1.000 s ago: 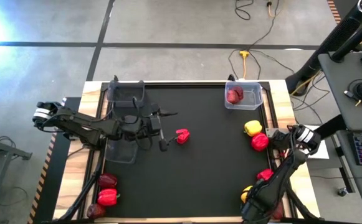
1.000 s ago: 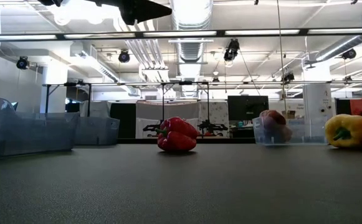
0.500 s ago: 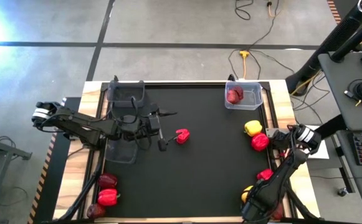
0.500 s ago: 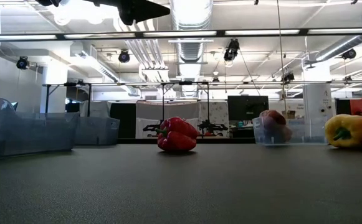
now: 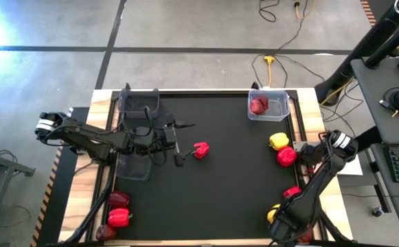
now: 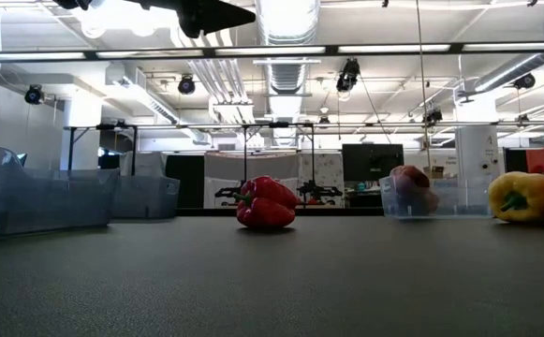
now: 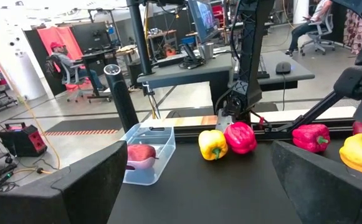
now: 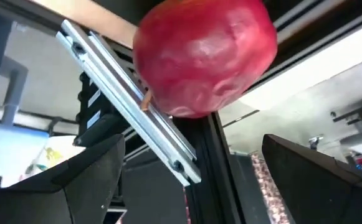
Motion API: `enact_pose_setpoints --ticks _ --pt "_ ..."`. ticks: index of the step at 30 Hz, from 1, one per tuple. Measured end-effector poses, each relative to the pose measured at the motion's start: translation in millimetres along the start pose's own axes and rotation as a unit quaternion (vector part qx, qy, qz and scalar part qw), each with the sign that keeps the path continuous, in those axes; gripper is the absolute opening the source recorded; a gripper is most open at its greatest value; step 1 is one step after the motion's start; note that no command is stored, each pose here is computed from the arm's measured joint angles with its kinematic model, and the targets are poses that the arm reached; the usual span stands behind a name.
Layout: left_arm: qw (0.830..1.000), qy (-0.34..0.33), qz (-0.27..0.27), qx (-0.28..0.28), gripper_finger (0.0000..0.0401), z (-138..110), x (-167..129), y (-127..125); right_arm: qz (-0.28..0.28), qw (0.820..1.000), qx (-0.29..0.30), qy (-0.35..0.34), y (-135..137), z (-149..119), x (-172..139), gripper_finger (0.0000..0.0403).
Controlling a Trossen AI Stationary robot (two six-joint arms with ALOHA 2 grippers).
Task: Sort produce into baskets
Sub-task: Put the bottom right apple into the transparent bin
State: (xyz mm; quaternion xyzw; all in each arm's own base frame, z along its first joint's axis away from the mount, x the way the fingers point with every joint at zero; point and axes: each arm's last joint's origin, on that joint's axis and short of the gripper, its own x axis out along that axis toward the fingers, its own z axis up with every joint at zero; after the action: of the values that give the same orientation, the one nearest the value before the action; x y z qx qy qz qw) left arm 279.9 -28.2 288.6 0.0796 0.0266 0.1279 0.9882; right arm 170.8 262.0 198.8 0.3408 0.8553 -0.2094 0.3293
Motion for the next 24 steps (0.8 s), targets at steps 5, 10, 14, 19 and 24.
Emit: enact_pose_setpoints --ticks 5,10,14,19,24 --pt "1.0 0.001 0.0 -0.001 0.0378 0 0 0 -0.012 0.999 0.041 -0.002 -4 -2 9 0.037" --pt "1.0 0.001 0.0 -0.001 0.0378 0 0 0 0.005 0.999 0.049 0.001 -3 9 18 0.037" --pt "1.0 0.002 0.0 -0.001 0.0378 -1 0 0 0.051 0.998 0.033 0.023 4 16 30 0.037" --pt "1.0 0.004 0.0 0.0 0.0378 -1 0 0 0.081 0.996 0.037 0.007 4 24 33 0.037" --pt "1.0 0.001 0.0 -0.001 0.0378 0 0 0 0.128 0.99 0.014 -0.058 13 35 17 0.037"
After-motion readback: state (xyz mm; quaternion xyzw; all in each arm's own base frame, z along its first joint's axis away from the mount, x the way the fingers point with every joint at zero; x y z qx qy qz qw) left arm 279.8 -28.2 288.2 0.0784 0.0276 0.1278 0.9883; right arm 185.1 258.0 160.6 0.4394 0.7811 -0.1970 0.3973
